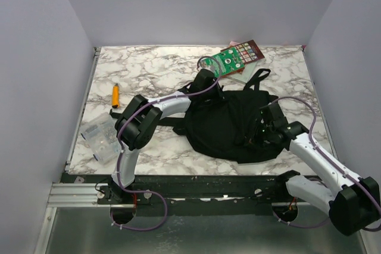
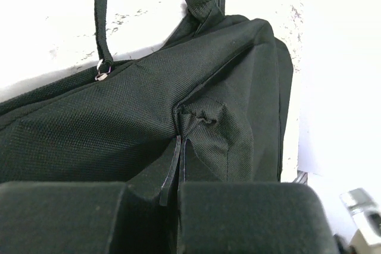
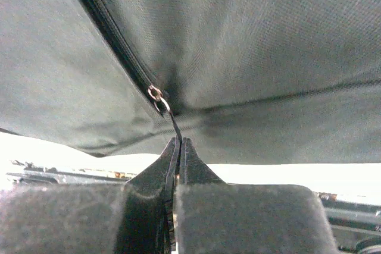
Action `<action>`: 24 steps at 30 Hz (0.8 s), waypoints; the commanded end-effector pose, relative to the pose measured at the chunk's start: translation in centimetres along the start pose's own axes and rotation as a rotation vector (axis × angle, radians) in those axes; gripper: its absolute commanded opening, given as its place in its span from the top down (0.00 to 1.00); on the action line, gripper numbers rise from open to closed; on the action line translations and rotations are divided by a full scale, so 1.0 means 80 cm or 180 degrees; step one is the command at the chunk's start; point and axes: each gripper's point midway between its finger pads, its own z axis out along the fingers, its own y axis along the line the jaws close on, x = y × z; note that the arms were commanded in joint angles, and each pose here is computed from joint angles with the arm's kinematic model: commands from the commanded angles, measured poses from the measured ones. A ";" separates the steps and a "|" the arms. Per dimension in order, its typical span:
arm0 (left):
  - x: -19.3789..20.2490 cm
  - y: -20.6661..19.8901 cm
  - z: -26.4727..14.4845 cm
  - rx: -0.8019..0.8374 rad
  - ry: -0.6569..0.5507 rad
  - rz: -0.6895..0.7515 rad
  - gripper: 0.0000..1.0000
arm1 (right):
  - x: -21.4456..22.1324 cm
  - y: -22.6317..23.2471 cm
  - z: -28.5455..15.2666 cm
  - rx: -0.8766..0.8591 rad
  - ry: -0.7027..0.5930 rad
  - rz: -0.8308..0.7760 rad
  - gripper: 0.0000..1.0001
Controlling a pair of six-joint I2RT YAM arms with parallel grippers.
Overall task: Pack the student bag
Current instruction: Zip the student bag at the center of the board.
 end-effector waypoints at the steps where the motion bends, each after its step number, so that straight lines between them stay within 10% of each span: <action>1: -0.080 -0.018 -0.010 0.0009 -0.0615 -0.0134 1.00 | 0.068 -0.045 -0.009 0.0671 0.0545 0.0063 0.99; 11: -0.048 -0.048 -0.027 0.0284 -0.0290 -0.0064 1.00 | 0.020 -0.039 -0.001 0.1054 0.0100 -0.0228 0.99; 17: -0.012 -0.076 -0.065 0.0541 0.0191 0.0021 0.56 | -0.012 -0.003 0.007 0.0759 -0.0132 -0.0423 0.53; 24: -0.012 -0.101 -0.160 0.0613 0.0226 0.0610 0.37 | -0.048 0.037 -0.004 0.0460 -0.0359 -0.0950 0.37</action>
